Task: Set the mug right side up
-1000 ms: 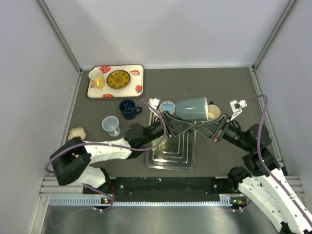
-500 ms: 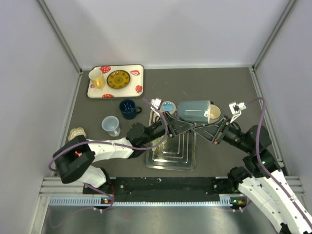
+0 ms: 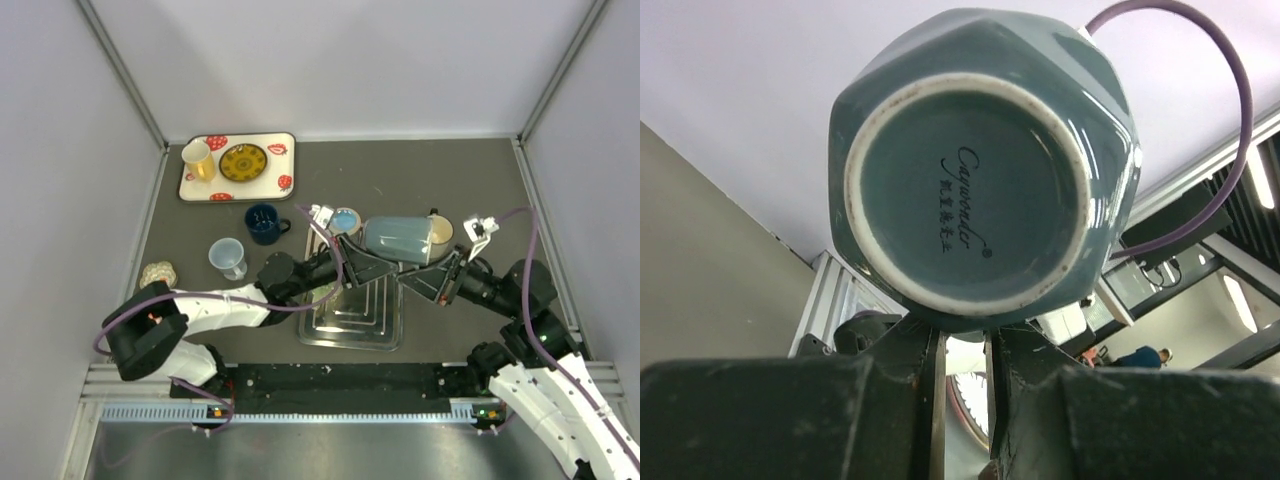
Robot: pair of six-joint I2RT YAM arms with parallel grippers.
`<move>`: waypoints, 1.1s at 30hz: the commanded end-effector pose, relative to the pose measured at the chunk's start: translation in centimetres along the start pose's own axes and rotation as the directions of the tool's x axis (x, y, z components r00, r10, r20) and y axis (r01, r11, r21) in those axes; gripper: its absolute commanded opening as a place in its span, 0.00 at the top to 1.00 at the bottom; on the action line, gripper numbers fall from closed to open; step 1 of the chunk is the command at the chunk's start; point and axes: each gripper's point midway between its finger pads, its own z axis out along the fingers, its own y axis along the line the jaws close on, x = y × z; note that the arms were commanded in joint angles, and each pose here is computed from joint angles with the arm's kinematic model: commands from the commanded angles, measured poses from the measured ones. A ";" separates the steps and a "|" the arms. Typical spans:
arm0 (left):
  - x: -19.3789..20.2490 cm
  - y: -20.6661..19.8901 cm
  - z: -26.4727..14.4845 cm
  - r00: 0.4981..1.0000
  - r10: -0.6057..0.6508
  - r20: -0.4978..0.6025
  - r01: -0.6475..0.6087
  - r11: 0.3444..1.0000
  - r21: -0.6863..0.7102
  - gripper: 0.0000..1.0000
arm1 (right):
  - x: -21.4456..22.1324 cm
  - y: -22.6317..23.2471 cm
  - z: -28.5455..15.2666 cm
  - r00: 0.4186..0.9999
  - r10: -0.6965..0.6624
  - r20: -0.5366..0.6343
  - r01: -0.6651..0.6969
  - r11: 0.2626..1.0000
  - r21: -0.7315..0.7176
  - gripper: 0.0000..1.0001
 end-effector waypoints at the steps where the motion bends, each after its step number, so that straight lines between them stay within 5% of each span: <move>1: -4.9 -5.5 -1.0 0.969 0.150 0.196 -0.176 0.977 0.124 1.00 | 1.7 3.0 -1.1 0.990 -0.055 -0.129 0.039 0.991 -0.125 0.73; 6: -4.8 -5.1 -2.1 0.960 0.198 0.196 -0.213 0.975 0.059 1.00 | 1.4 3.1 -1.0 0.989 -0.054 -0.138 0.038 0.993 -0.115 0.57; 12: -4.3 -4.1 -3.5 0.942 0.311 0.126 -0.306 0.950 -0.060 1.00 | 2.0 1.3 -1.7 0.983 -0.046 -0.179 0.050 0.999 0.020 0.53; 16: -3.5 -1.6 -5.0 0.853 0.513 -0.095 -0.518 0.811 -0.273 1.00 | 0.0 -1.3 -3.6 0.985 -0.105 -0.138 0.139 0.955 0.261 0.53; 21: -1.5 3.6 -9.5 0.797 0.500 -0.339 -0.604 0.643 -0.471 1.00 | -3.1 -4.8 -7.0 0.992 -0.126 -0.028 0.119 0.816 0.566 0.53; 28: 1.7 8.7 -11.5 0.746 0.392 -0.539 -0.664 0.501 -0.555 1.00 | -4.4 -5.8 -8.6 0.989 -0.145 0.029 0.089 0.744 0.663 0.53; 33: 2.2 10.8 -10.9 0.737 0.358 -0.572 -0.674 0.445 -0.590 1.00 | -4.2 -5.8 -8.8 0.990 -0.140 0.036 0.081 0.745 0.662 0.54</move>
